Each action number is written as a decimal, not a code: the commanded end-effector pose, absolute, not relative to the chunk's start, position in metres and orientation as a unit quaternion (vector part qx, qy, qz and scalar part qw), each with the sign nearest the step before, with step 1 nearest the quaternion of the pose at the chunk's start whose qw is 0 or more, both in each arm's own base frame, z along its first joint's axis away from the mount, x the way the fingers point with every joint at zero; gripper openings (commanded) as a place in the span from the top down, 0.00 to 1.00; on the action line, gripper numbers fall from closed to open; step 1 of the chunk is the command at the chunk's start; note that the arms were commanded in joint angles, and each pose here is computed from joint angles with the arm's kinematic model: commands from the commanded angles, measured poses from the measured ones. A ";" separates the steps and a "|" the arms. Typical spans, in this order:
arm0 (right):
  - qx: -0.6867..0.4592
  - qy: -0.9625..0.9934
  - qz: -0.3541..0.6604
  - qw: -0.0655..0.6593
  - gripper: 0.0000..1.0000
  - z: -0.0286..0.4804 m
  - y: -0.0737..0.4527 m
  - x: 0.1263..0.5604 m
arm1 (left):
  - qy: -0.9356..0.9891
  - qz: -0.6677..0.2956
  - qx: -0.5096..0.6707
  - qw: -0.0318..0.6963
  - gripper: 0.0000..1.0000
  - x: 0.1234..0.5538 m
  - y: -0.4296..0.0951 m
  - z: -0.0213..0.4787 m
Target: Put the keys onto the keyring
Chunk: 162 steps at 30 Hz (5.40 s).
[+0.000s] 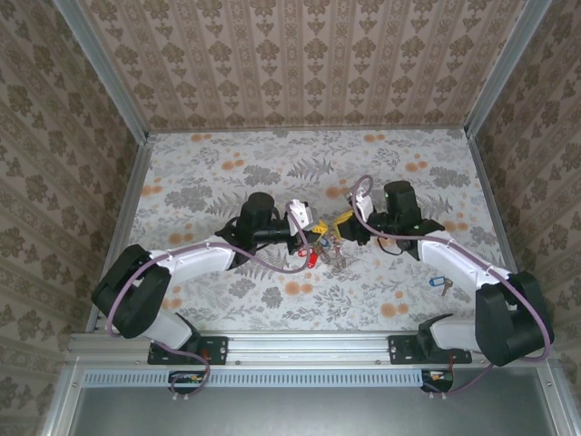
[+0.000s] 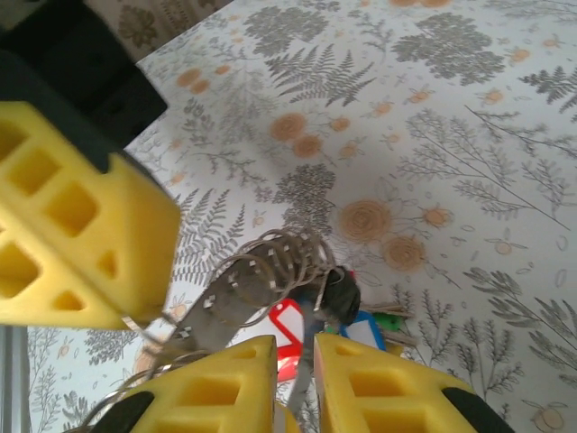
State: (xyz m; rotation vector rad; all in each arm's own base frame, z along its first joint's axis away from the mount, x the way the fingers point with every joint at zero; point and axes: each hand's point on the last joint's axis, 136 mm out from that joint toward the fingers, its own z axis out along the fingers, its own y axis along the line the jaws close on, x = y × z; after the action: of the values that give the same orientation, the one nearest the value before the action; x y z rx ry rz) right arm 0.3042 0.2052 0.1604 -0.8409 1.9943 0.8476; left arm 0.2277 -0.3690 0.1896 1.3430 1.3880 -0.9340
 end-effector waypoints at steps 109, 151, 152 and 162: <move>-0.583 0.638 0.242 0.442 1.00 0.218 0.230 0.249 | 0.561 -0.335 0.624 0.429 1.00 0.221 -0.378 0.194; -0.558 0.670 0.235 0.429 1.00 0.205 0.218 0.267 | 0.554 -0.337 0.633 0.422 0.82 0.223 -0.377 0.190; -0.562 0.669 0.231 0.428 1.00 0.206 0.219 0.267 | 0.553 -0.339 0.630 0.428 0.82 0.224 -0.378 0.193; -0.582 0.656 0.216 0.430 1.00 0.221 0.226 0.257 | 0.566 -0.330 0.621 0.430 1.00 0.230 -0.379 0.189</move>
State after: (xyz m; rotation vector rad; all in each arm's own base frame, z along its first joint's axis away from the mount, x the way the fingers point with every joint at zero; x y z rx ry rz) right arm 0.2658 0.2175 0.1882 -1.4238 1.7572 0.5326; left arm 0.2212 -0.3758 0.1889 1.5582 1.4026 -0.8641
